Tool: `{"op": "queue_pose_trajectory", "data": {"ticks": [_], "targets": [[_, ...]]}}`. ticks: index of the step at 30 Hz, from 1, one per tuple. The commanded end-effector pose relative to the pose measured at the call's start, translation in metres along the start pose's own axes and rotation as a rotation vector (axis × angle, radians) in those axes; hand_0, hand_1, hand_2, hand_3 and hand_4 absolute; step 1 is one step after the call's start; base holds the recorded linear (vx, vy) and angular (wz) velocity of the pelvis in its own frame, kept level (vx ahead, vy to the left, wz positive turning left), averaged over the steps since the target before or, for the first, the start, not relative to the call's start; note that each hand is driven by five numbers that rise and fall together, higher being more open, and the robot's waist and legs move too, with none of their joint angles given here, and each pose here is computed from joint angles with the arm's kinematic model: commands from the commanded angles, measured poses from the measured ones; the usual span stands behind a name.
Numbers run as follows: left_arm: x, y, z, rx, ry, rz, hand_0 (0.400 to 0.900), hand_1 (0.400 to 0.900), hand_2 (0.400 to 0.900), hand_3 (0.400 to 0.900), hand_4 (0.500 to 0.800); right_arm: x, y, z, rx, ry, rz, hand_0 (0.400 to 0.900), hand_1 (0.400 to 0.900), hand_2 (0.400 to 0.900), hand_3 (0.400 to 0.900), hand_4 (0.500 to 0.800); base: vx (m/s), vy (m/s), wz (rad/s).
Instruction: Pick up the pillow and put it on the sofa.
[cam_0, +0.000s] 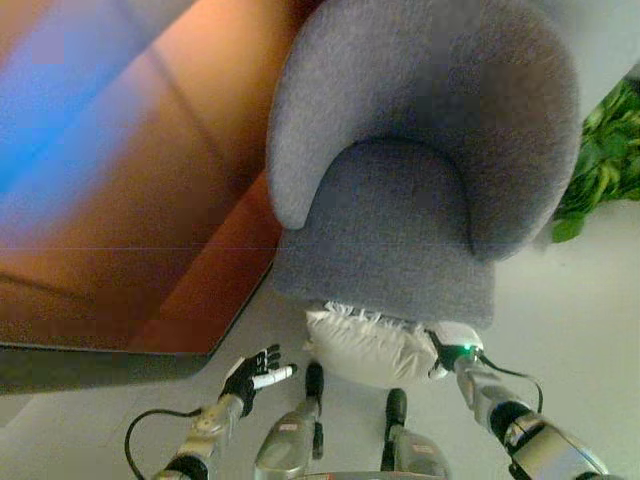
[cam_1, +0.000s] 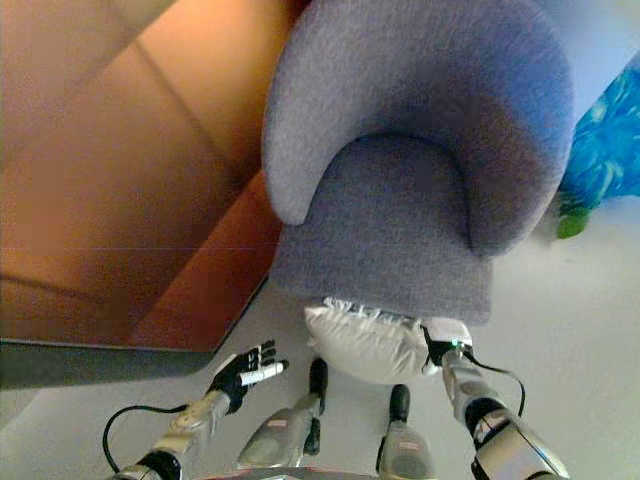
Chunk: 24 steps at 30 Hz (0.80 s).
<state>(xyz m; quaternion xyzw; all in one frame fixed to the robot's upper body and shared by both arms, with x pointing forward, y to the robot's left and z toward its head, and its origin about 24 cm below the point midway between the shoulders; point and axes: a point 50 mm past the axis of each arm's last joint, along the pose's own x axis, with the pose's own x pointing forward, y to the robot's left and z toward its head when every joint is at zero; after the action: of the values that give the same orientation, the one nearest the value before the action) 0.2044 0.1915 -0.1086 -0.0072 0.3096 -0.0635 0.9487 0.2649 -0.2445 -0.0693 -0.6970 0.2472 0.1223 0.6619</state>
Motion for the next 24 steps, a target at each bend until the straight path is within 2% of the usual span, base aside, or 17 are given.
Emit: {"op": "queue_pose_trajectory", "data": {"ticks": [1,24], "targets": [[0.014,0.001,0.053,-0.015,-0.21,0.001,0.9,0.9,0.9,0.9,0.8,0.016,-0.057,-0.006,-0.029,0.038,-0.15,0.9,0.9,0.9,0.9,0.8,-0.034,0.043,0.04],[0.025,-0.025,0.111,-0.066,-0.437,-0.024,0.9,0.9,0.9,0.9,0.8,0.026,-0.149,-0.01,-0.064,0.079,-0.302,0.9,0.9,0.9,0.9,0.8,-0.018,0.021,0.04]]}}
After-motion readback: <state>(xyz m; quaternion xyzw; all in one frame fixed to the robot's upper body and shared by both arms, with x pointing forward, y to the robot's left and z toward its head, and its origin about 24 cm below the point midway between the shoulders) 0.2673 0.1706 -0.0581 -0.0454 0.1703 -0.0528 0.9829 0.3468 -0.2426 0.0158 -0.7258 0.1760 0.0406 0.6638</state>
